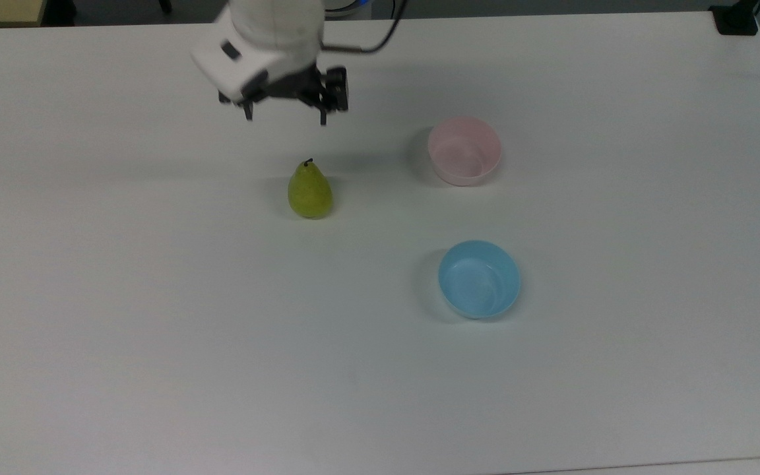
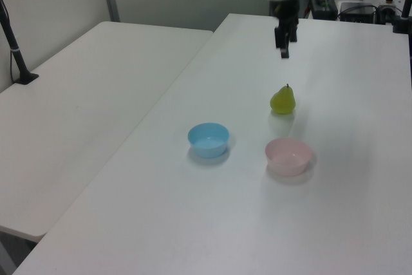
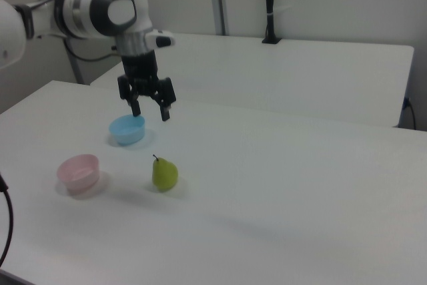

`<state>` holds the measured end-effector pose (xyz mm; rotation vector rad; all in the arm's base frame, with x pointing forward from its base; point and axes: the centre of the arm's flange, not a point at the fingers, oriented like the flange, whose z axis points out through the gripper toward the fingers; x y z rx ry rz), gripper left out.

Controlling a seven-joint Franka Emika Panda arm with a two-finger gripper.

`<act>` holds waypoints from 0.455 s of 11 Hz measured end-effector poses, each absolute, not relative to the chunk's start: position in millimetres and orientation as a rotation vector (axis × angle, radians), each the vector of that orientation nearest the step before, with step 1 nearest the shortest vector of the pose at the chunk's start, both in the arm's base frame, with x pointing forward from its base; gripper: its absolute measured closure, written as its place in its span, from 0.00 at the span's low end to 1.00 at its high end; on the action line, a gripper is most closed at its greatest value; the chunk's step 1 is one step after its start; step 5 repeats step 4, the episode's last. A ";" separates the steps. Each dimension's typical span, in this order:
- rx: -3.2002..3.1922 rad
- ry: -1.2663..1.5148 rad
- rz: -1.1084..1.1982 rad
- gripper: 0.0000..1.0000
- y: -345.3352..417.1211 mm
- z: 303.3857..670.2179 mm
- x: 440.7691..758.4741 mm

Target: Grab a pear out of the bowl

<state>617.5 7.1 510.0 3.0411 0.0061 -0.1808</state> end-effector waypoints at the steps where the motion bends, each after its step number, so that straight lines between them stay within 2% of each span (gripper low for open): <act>1: 3.066 -0.031 -0.150 0.00 -2.7 531.9 608.5; 3: 3.086 -0.069 -0.104 0.00 -14.0 556.1 598.4; 5: 3.088 -0.074 -0.098 0.00 -15.5 558.6 597.3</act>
